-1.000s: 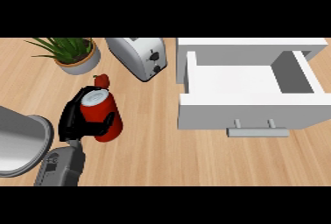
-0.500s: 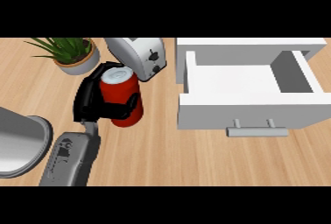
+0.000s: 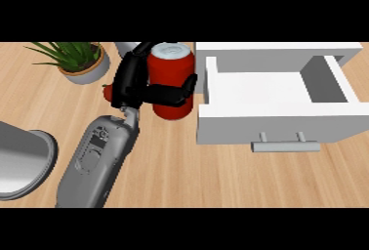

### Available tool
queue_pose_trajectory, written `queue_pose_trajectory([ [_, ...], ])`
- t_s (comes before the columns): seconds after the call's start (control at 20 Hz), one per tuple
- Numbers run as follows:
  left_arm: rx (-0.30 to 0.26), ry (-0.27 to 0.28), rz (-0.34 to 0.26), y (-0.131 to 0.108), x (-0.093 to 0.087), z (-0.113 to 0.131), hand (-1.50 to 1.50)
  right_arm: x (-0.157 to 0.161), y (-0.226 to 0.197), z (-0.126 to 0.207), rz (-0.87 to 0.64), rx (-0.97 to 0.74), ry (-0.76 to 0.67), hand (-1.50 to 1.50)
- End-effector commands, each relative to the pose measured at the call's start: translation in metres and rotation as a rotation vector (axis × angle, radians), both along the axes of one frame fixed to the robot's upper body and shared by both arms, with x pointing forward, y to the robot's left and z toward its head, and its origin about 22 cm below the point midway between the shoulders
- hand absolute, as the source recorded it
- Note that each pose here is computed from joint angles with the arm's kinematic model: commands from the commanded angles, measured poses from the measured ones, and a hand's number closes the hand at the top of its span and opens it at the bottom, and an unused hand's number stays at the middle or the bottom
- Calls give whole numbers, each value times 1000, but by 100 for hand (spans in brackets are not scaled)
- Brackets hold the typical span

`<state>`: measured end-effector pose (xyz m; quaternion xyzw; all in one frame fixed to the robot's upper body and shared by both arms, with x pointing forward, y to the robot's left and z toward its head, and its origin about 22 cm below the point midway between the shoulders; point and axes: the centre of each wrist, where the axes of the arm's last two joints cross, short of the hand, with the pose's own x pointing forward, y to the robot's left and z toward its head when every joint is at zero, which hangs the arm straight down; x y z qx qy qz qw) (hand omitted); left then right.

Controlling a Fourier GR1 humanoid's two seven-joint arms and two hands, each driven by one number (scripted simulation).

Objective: Pick up the can, place it into the drawer and close the drawer

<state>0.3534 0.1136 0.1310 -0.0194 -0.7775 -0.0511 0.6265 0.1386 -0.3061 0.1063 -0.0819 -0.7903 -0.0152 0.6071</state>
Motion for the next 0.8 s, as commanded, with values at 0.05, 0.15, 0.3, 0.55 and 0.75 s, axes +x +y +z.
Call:
queue_pose_trajectory([
  [0.05,27,-48,-28,-41,16,53,150,3,-4,4,5,2,-13,-150],
  [0.15,31,-44,-33,-50,18,53,150,11,0,2,7,-13,-3,-150],
  [0.3,21,-30,-31,-67,26,82,150,-6,5,1,7,-13,-3,-150],
  [0.55,38,-22,-10,-97,34,87,150,5,-5,-4,9,7,-10,-150],
  [0.75,61,-10,-8,-110,45,112,150,5,7,4,-1,-11,-16,-150],
])
